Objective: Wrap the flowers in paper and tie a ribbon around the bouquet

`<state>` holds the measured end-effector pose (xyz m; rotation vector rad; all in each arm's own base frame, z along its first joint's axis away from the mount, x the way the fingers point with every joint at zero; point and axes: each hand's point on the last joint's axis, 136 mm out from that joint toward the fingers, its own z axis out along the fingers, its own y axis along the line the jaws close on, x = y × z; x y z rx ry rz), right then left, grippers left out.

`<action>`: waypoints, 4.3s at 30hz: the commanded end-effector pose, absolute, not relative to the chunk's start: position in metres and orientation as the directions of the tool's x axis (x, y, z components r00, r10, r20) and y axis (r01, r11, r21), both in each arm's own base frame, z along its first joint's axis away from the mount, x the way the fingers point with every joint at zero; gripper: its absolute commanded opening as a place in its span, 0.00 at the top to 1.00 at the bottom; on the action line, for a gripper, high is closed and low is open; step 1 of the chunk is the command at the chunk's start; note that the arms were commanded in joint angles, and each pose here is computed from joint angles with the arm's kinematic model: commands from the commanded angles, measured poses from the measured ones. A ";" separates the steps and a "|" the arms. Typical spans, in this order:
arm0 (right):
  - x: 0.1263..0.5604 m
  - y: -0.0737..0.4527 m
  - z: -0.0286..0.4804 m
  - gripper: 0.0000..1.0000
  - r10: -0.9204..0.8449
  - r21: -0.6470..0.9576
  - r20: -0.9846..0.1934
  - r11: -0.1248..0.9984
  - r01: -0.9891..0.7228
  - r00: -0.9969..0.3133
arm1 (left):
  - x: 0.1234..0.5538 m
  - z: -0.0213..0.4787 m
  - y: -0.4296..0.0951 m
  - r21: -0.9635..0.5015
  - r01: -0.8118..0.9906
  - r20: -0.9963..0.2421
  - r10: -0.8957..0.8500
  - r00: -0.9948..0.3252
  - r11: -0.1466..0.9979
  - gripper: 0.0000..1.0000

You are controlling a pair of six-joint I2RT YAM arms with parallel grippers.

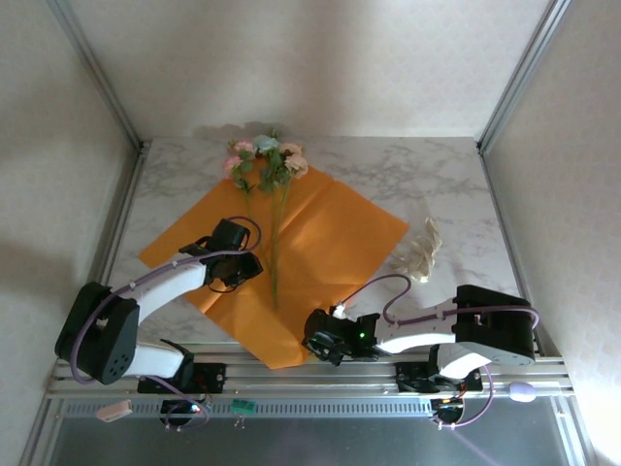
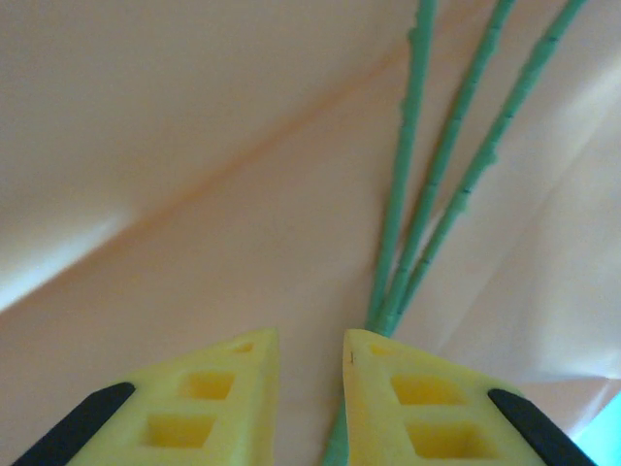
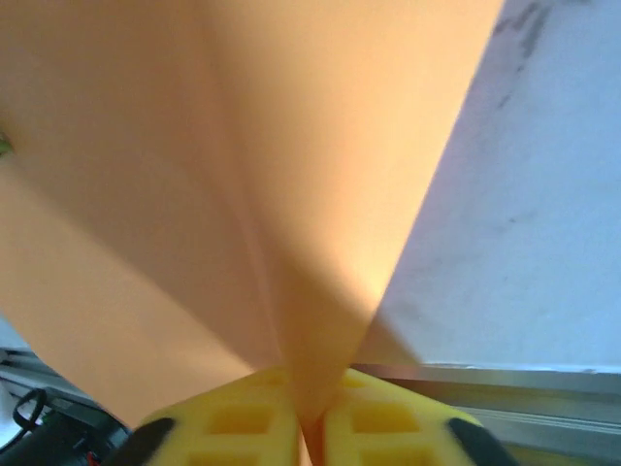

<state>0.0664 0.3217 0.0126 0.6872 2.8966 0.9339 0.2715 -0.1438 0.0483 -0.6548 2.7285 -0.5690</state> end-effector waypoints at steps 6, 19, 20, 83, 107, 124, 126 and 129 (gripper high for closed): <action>0.066 0.301 0.027 1.00 0.539 0.506 0.128 0.686 0.522 -0.832 | 0.288 0.049 -0.145 -0.421 -0.296 -0.229 -0.416 -0.880 0.857 0.85; 0.053 0.281 0.034 1.00 0.624 0.416 0.225 0.633 0.653 -0.748 | 0.256 0.023 -0.138 -0.376 -0.318 -0.161 -0.400 -0.902 0.870 0.95; 0.053 0.281 0.036 1.00 0.628 0.420 0.229 0.626 0.657 -0.744 | 0.254 0.026 -0.139 -0.381 -0.318 -0.159 -0.401 -0.902 0.868 0.95; 0.132 0.287 0.120 1.00 0.837 0.426 0.437 0.128 0.895 -0.328 | 0.179 0.183 -0.209 -0.479 0.098 -0.388 -0.110 -0.915 0.873 0.53; 0.143 0.274 0.108 1.00 0.852 0.383 0.501 -0.065 0.921 -0.148 | 0.105 0.127 -0.277 -0.033 0.538 -0.612 0.408 -0.677 0.842 0.39; 0.152 0.283 0.116 1.00 0.831 0.387 0.538 -0.094 0.917 -0.142 | 0.123 0.089 -0.286 0.135 0.527 -0.592 0.495 -0.636 0.839 0.41; 0.153 0.284 0.117 1.00 0.829 0.388 0.541 -0.095 0.917 -0.143 | 0.130 0.087 -0.283 0.158 0.507 -0.593 0.492 -0.637 0.847 0.45; 0.154 0.285 0.118 1.00 0.828 0.388 0.543 -0.098 0.916 -0.141 | 0.136 0.087 -0.285 0.179 0.502 -0.599 0.498 -0.627 0.846 0.65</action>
